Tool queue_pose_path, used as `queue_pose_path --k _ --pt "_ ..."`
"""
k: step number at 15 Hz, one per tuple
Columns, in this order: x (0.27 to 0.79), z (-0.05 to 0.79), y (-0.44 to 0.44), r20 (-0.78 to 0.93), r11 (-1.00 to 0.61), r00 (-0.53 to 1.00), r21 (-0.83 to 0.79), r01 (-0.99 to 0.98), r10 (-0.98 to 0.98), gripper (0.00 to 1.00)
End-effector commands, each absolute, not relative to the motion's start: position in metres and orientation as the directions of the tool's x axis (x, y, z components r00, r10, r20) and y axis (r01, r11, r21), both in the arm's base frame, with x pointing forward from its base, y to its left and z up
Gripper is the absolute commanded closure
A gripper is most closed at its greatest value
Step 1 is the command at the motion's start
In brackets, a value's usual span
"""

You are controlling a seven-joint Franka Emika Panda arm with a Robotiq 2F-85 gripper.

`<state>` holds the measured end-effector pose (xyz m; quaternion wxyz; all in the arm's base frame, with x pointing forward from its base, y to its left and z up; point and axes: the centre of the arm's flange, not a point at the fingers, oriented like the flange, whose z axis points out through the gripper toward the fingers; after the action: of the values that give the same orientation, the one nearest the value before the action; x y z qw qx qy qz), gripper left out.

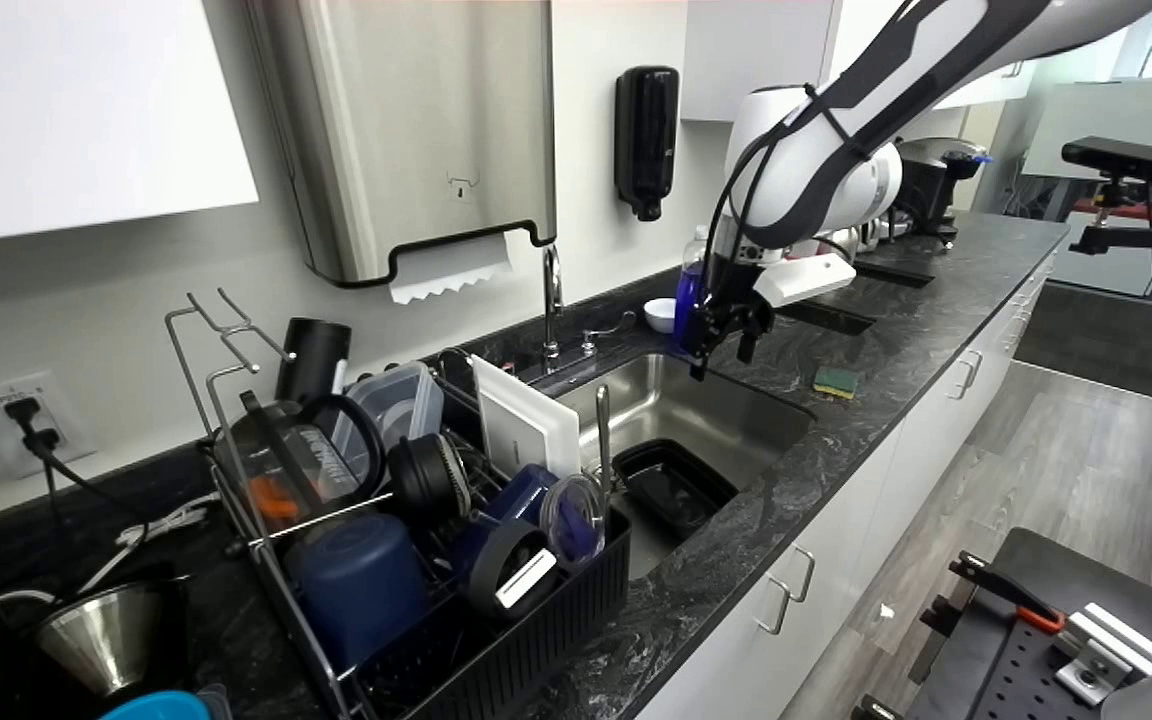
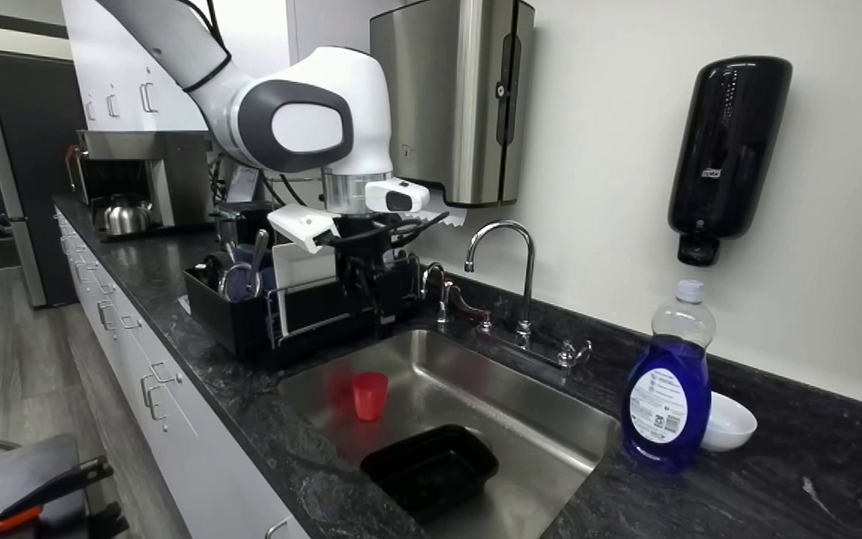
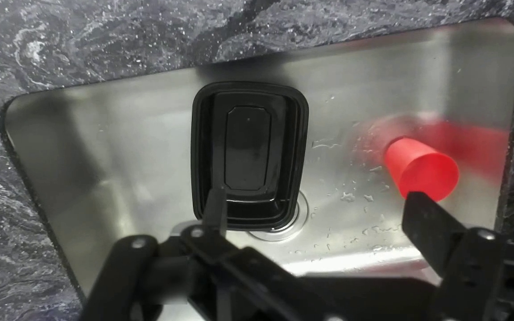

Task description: Put the black box in the sink on the dish rack

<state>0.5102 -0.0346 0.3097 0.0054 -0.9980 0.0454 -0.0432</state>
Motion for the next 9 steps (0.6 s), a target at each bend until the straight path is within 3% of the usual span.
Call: queue_pose_path --k 1,9 --pt "0.546 0.291 -0.04 0.067 -0.998 0.995 0.0 -0.07 -0.07 0.0" --pt "0.579 0.248 -0.037 0.021 -0.998 0.998 0.014 -0.062 -0.061 0.0"
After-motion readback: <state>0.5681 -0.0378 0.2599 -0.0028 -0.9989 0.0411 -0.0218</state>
